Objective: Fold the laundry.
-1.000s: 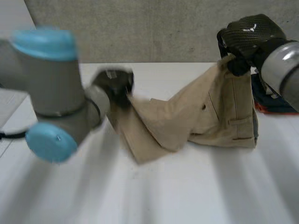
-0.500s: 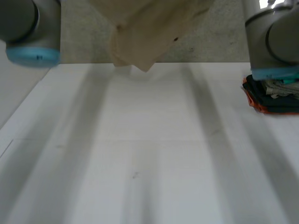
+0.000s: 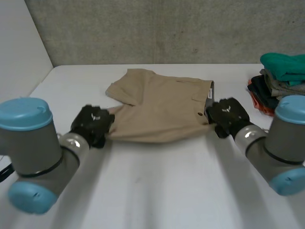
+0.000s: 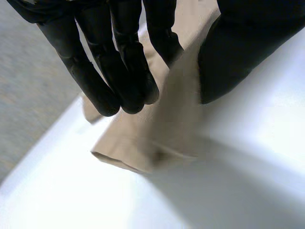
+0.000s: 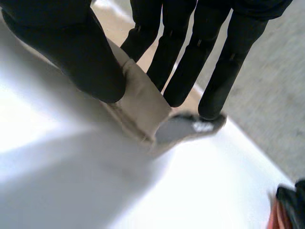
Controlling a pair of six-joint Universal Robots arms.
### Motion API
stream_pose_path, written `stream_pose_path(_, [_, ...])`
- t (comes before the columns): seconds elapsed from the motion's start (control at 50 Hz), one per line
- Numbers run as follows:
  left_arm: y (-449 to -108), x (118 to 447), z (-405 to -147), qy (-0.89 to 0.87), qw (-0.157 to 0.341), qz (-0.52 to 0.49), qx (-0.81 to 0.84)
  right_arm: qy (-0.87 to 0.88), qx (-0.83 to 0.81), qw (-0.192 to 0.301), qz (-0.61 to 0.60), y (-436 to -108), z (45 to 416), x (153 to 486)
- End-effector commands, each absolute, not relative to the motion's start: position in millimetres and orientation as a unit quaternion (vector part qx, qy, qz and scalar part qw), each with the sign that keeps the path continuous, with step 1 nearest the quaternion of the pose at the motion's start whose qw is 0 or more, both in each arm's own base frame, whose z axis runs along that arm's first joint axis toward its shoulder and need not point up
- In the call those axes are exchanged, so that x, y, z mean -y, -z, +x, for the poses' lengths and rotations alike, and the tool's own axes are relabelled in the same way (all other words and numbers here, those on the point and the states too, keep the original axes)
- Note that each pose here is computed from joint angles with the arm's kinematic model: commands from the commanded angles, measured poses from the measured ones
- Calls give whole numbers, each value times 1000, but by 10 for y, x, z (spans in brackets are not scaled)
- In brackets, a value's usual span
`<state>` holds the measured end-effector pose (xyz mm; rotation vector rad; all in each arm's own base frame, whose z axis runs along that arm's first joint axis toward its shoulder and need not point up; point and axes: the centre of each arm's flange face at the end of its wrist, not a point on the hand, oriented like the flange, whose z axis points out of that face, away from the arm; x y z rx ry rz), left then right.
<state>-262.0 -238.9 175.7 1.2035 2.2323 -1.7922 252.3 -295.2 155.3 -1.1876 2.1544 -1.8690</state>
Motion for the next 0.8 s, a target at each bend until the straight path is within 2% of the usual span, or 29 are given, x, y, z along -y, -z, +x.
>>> stream_pose_path(0.02, [-1962,1844,-2454,496,11,429,-755,510,-736,-1,-446,-1909,2255,2427])
stream_pose_path(0.14, [-2088,1245,-2340,394,-3,498,-772,406,-746,-16,-528,-2095,2072,1981])
stream_pose_path(0.22, [-2161,942,-2317,346,-22,547,-762,345,-737,-14,-581,-2157,1983,1773])
stream_pose_path(0.28, [-2192,851,-2335,335,-31,564,-754,341,-722,-6,-602,-2181,2000,1738])
stream_pose_path(0.36, [-2352,1096,-2515,417,-26,550,-723,383,-721,-5,-577,-2174,2070,1895])
stream_pose_path(0.38, [-2383,1318,-2641,463,-18,535,-706,407,-727,-8,-553,-2153,2106,2025])
stream_pose_path(0.44, [-2443,1686,-2827,530,-4,507,-679,445,-732,-18,-516,-2125,2157,2236])
stream_pose_path(0.46, [-2460,1943,-2943,567,4,487,-664,471,-733,-30,-490,-2110,2182,2391])
stream_pose_path(0.6, [-2441,3017,-3389,679,53,402,-612,592,-705,-75,-384,-2110,2315,3053])
stream_pose_path(0.68, [-2313,3416,-3555,696,81,375,-607,651,-675,-87,-336,-2059,2411,3424])
stream_pose_path(0.8, [-2116,3599,-3724,696,81,363,-614,688,-645,-103,-316,-1819,2561,3780])
